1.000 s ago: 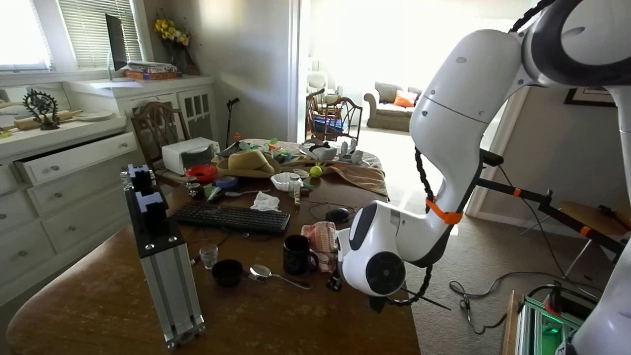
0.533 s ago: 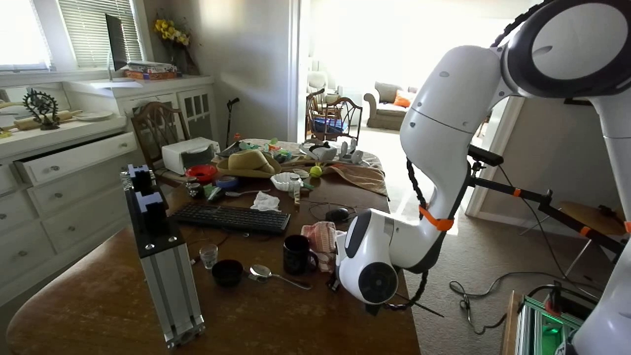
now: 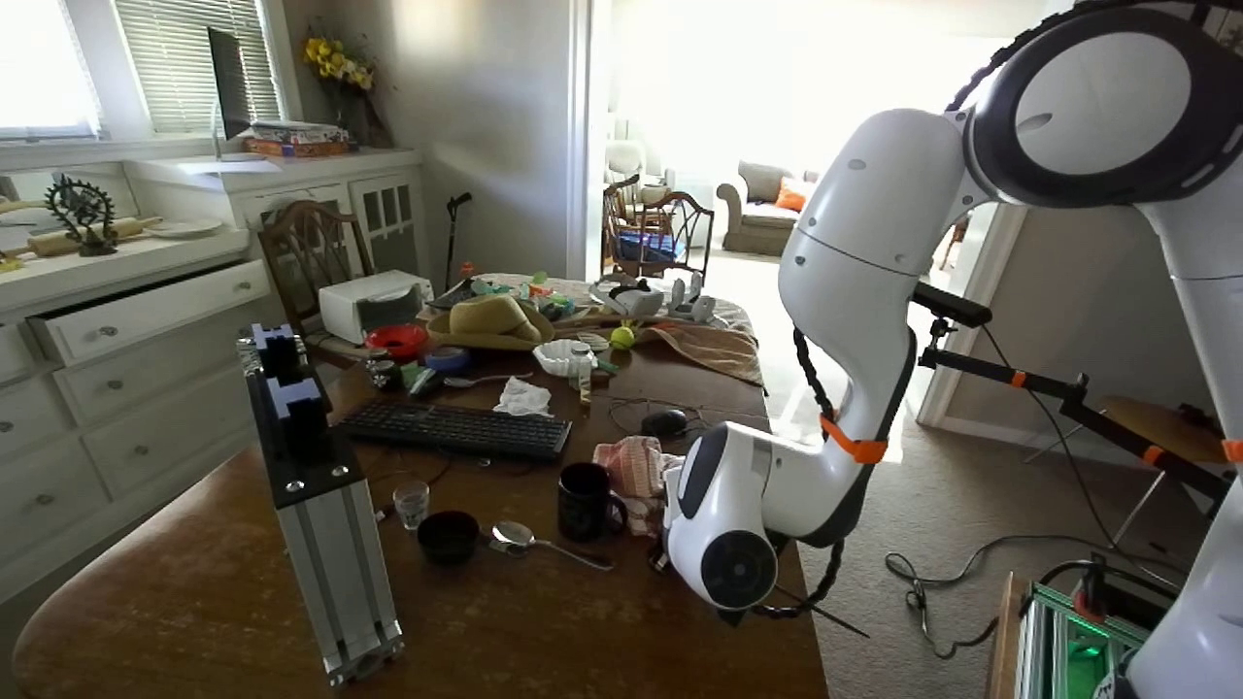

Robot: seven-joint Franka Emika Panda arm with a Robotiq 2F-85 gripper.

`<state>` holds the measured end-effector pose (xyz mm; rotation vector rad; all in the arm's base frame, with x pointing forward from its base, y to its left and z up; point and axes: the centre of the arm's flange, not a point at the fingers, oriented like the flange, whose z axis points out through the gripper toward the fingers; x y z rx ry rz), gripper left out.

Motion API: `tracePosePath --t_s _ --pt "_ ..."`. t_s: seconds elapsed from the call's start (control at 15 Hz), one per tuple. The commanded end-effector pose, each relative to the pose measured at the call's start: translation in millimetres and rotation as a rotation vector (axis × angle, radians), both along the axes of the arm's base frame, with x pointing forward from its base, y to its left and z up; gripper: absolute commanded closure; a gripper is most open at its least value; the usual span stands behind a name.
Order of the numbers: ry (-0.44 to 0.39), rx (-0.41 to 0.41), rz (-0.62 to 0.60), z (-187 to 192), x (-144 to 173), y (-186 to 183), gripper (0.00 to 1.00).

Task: Unfold the towel on the table

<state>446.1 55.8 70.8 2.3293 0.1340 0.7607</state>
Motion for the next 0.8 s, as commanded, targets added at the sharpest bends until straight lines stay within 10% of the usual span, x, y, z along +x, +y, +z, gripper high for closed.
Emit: tracePosePath --t_s 0.0,0.73 --pt "-0.015 0.006 -0.014 -15.3 -0.7 1.4 0.46" --pt "-0.037 0.066 -0.025 -23.2 4.1 7.5 0.55"
